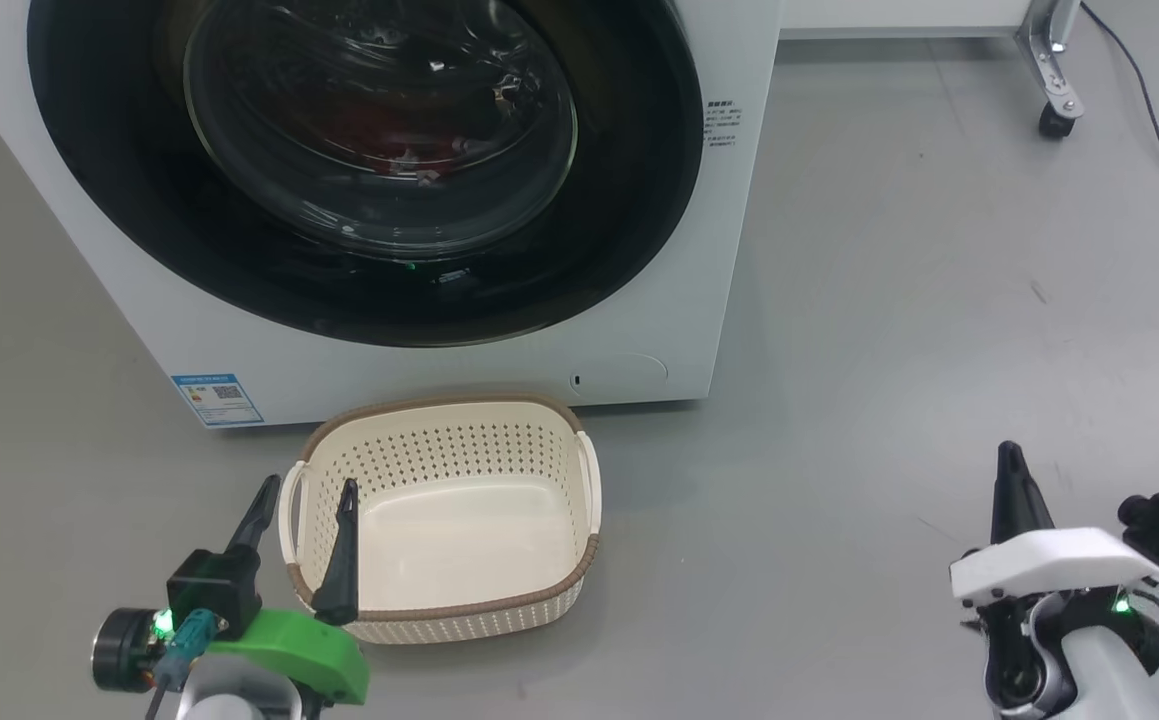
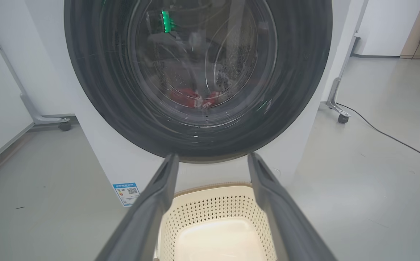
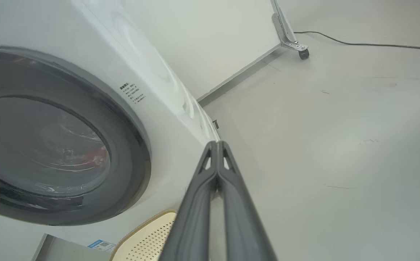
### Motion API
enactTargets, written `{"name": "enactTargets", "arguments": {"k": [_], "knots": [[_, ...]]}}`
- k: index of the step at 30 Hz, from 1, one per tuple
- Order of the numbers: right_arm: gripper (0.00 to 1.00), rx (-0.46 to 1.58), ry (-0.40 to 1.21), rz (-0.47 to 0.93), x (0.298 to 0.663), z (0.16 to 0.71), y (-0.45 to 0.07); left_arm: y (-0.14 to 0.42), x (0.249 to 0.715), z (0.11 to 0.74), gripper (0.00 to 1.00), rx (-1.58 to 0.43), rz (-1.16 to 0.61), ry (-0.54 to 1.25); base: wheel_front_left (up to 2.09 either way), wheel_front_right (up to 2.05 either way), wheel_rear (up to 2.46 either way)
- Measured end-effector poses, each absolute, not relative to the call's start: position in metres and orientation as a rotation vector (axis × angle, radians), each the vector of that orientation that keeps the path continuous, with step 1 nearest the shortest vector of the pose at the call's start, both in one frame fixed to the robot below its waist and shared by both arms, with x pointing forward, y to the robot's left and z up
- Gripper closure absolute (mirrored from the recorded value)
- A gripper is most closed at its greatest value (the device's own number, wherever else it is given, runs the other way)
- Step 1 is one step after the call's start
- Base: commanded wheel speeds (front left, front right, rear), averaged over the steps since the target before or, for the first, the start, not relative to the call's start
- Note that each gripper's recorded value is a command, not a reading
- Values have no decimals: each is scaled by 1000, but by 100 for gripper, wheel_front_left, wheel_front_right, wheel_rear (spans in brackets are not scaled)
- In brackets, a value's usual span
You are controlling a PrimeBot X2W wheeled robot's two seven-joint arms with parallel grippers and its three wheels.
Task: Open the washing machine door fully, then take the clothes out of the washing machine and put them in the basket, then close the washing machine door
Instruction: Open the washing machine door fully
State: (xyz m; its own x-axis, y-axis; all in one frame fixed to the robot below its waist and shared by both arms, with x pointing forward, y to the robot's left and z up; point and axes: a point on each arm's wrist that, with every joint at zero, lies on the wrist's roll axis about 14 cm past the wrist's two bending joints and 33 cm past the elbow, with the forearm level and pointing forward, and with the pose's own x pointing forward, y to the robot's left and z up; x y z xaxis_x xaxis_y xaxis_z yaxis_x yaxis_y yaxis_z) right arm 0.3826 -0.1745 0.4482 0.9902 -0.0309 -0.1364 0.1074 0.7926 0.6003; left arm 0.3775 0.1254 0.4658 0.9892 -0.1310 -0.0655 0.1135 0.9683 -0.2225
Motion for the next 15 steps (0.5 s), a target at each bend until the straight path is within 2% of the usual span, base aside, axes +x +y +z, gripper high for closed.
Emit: {"name": "enactTargets", "arguments": {"k": [9, 15], "knots": [[100, 978, 128, -127, 420, 452, -186, 132, 390, 466, 0, -233, -98, 74, 0, 0, 0], [100, 1165, 134, -80, 456, 467, -177, 135, 399, 463, 0, -241, -86, 77, 0, 0, 0]]}}
